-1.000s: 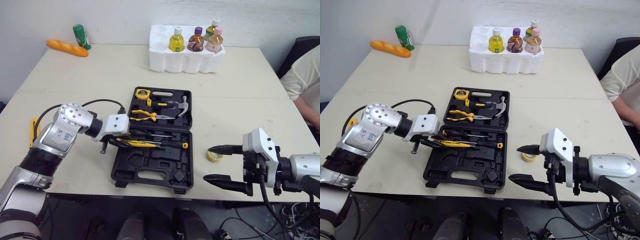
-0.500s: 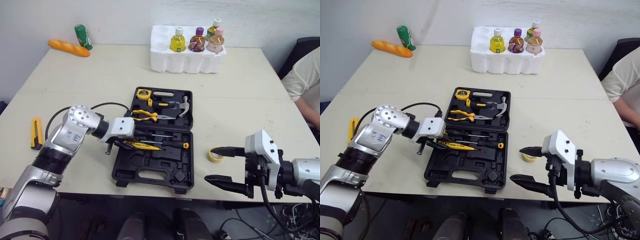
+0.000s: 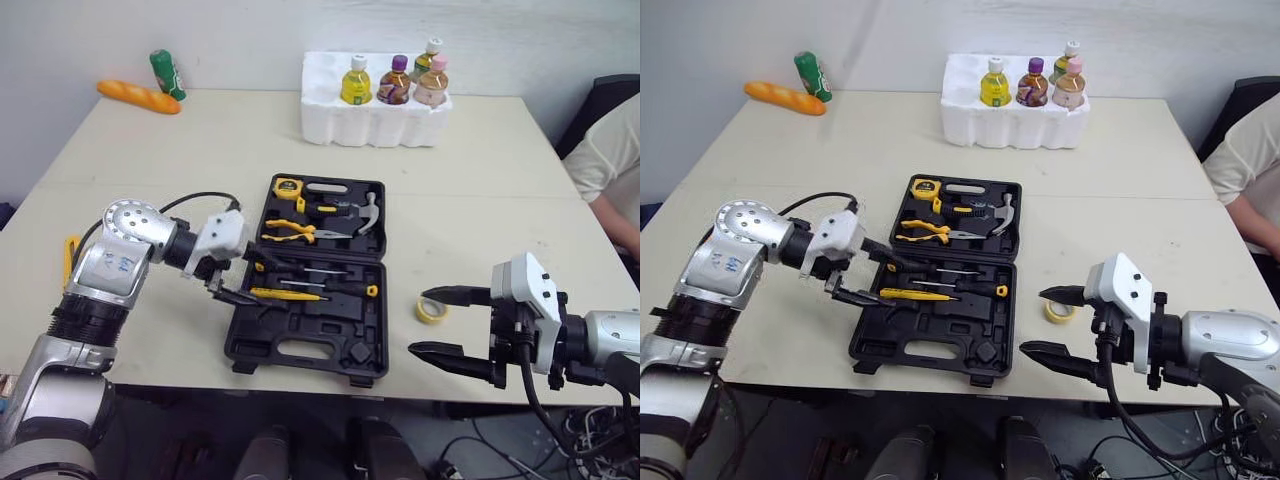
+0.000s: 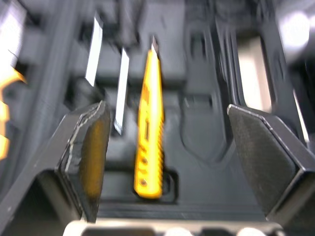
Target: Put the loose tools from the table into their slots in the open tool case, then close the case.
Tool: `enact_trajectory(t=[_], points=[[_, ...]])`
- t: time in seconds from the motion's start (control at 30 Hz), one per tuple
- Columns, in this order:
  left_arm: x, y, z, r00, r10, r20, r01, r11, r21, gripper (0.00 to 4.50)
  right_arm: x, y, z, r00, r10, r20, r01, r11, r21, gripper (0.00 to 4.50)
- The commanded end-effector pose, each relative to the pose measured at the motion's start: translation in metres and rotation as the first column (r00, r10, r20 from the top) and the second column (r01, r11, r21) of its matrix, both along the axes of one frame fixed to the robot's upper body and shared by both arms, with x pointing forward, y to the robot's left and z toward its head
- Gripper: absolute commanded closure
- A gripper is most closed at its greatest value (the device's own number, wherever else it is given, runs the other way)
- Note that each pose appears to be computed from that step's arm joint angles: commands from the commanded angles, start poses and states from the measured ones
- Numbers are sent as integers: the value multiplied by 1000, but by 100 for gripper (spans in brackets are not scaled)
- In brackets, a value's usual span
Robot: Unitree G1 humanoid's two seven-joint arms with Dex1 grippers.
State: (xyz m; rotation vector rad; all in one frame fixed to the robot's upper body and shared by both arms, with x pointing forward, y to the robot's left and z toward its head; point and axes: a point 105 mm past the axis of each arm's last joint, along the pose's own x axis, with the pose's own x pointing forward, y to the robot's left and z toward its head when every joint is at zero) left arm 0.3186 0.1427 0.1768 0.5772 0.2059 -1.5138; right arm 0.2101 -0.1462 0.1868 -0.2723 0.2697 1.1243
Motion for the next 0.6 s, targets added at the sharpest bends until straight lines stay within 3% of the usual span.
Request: enact_trajectory(t=[0.03,0.13,0.23,0.4,0.6], points=[[3,-1,-4,994,48,-102,-62,988,-142,172,0,5,3,999,23,25,-23,1000,13,0],[3,-4,-18,975,76,-207,-113,979,-171,306,1,6,4,999,28,26,-29,1000,13,0],[2,-7,-29,969,93,-228,-129,980,-150,446,1,6,4,999,29,26,-29,1000,10,0],[10,-6,-52,954,188,-233,-209,976,-66,446,1,6,3,999,30,23,-30,1000,8,0],[7,12,-87,947,250,-201,-224,964,140,446,0,6,-1,1000,27,10,-27,1000,2,0]])
